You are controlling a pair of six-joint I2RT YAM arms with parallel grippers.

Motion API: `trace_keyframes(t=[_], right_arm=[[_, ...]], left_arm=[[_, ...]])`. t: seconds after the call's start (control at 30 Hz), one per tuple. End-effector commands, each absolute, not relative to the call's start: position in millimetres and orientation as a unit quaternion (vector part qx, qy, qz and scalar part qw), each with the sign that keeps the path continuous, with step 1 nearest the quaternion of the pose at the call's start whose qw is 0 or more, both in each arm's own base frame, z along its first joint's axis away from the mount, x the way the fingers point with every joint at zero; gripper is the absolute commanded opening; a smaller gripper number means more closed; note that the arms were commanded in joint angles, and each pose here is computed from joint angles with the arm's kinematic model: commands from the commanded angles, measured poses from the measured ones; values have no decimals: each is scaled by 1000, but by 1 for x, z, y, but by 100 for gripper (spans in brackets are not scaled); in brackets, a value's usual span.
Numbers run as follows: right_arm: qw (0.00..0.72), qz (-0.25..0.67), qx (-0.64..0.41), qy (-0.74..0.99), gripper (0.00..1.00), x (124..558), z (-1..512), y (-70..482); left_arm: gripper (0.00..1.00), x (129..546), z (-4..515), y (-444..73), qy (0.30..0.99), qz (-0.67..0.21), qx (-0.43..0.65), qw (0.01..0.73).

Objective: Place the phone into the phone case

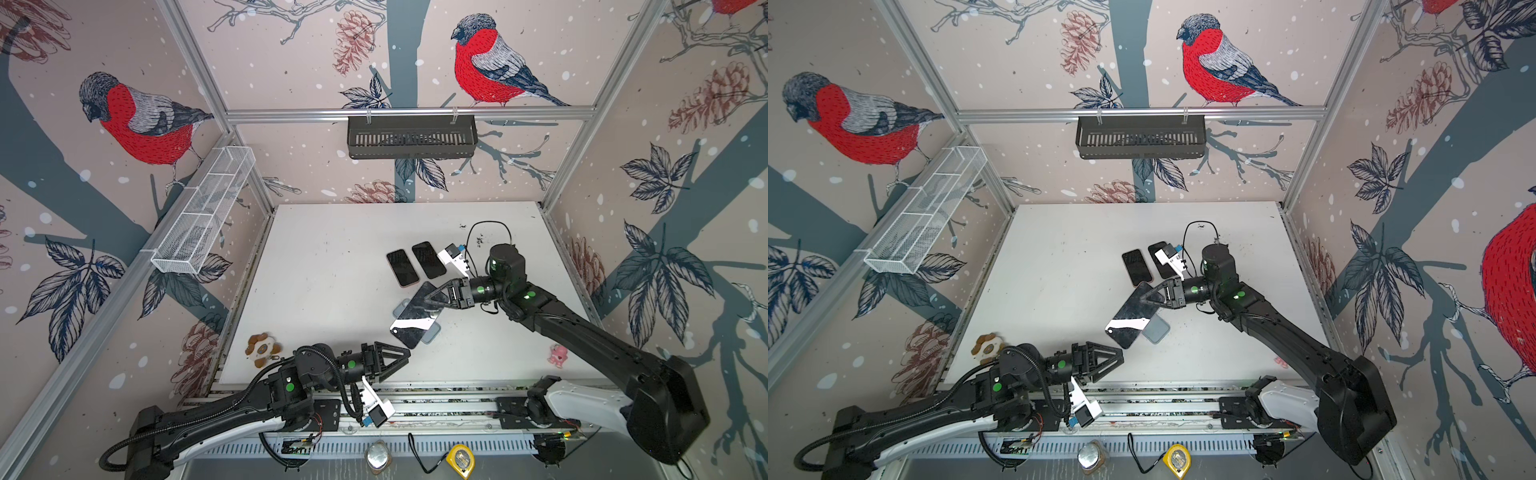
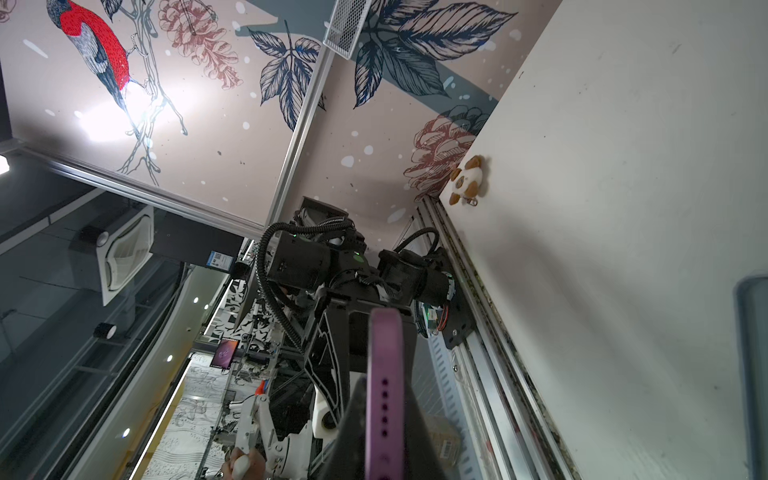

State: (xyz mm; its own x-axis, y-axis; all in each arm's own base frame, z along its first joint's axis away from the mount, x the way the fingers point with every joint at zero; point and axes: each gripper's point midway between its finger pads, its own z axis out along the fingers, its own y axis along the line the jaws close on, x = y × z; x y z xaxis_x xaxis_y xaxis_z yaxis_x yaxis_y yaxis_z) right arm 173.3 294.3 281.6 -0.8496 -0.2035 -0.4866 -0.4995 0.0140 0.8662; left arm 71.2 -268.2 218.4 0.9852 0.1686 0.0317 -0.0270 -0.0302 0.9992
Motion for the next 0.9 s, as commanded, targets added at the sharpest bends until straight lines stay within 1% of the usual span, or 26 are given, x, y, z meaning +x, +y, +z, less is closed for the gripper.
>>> trace_keyframes(t=[0.0, 0.07, 0.1, 0.13, 0.2, 0.27, 0.33, 0.37, 0.47, 0.57, 0.6, 0.73, 0.77, 0.83, 0.87], right_arm=[[153, 640, -264, 705, 4, 181, 296, 286], [193, 610, -255, 725, 4, 196, 301, 278], [209, 592, -249, 738, 3, 203, 301, 275], [232, 567, -239, 754, 3, 214, 303, 270], [278, 517, -220, 779, 2, 235, 310, 262], [329, 466, -200, 797, 1, 259, 324, 253], [369, 443, -190, 795, 1, 271, 344, 248], [392, 435, -182, 790, 1, 277, 356, 244], [440, 424, -165, 774, 1, 286, 383, 237], [457, 434, -157, 761, 1, 287, 393, 237], [457, 440, -158, 757, 1, 287, 393, 238], [453, 445, -161, 755, 1, 287, 369, 246], [456, 445, -158, 754, 1, 286, 360, 247], [463, 456, -167, 742, 1, 279, 346, 252], [476, 460, -177, 728, 1, 273, 341, 254]], left_arm=[[98, 73, 226, -267, 83, 51, 692, 715], [98, 78, 231, -267, 128, 21, 678, 724], [98, 81, 237, -267, 161, -4, 662, 732], [98, 85, 248, -265, 211, -47, 631, 745], [98, 107, 290, -253, 340, -146, 509, 777], [98, 148, 327, -227, 482, -213, 328, 784], [98, 177, 338, -211, 572, -232, 213, 757], [98, 184, 339, -209, 596, -229, 194, 744], [98, 188, 340, -213, 618, -243, 178, 727], [97, 195, 340, -211, 633, -264, 135, 715], [97, 196, 339, -214, 638, -269, 135, 709], [93, 208, 325, -221, 684, -274, 124, 664], [94, 212, 321, -223, 694, -278, 122, 652], [95, 215, 316, -228, 698, -304, 118, 637], [95, 214, 317, -232, 690, -326, 119, 635]])
